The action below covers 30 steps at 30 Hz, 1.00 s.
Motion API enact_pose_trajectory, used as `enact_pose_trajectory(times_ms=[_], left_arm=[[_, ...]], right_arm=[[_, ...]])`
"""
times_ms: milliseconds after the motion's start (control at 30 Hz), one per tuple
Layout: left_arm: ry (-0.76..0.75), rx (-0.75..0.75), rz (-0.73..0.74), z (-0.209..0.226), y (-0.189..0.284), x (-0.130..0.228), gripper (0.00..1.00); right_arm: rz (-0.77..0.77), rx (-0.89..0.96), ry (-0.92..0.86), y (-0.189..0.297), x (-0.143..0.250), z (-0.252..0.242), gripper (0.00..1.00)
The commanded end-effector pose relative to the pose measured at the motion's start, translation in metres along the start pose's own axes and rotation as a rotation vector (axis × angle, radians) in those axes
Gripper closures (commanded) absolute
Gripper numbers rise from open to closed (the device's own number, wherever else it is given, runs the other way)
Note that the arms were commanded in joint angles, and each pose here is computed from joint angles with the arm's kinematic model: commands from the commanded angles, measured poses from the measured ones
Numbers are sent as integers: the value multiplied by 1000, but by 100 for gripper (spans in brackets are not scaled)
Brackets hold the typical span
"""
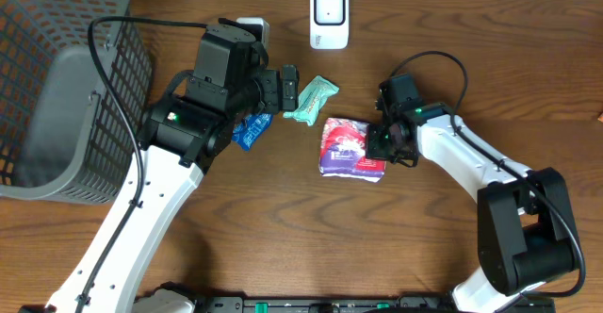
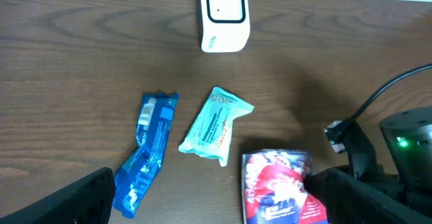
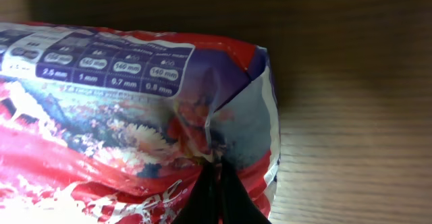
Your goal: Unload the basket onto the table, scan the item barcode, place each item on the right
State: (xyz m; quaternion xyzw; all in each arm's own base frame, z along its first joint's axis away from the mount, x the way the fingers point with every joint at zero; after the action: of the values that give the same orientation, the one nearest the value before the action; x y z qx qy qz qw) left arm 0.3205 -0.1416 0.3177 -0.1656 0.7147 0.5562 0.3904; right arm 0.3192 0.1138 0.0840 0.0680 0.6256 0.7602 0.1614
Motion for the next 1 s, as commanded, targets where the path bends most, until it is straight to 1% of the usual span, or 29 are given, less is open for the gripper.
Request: enact_pose_trajectory(times_ms=[0,133,333,633,700,767,800,833,867,967], left_arm=[[7,-14,-15,2,3,-6,2],[7,-14,-15,2,3,-6,2],[7,-14,-16,2,3,-6,2],[7,-14,-15,2,3,-6,2],[7,-14,-15,2,3,-6,2],[7,-14,-16,2,3,-6,2],[7,-14,-16,2,3,-6,2],[7,-14,-16,2,3,-6,2],[7,-14,-15,2,3,-6,2],[7,-14,-15,2,3,-6,2]], right_arm=[[-4,214,-92,-16,3,-45,99],[-5,229,-128,-12,-3,-54,99],[-17,297,-175,0,-13,-67,99],[-40,367,-183,33,-32,-64,99],[-31,340,-171,44,-37,-56,92],[-21,300,-141,55,-42,-44,82],[-19,280,-121,61,-44,-38,76],[-20,256,-101,67,-46,-29,65],[-22,233,-86,73,-47,-21,57],[-24,143,-1,82,-45,9,45]])
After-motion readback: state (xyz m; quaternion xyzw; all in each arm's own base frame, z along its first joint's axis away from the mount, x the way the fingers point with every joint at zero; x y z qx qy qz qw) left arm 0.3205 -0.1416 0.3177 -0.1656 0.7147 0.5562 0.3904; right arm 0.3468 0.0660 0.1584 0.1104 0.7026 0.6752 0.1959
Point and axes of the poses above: each gripper's point midway between its finger pads, its own y axis back along the fingers, its own z axis along the line the jaws close on, x = y × z, the point moved 7 cm from there along y, back along the fingers, and after that the axes turned 15 degrees about -y, right-handed, at the moved point
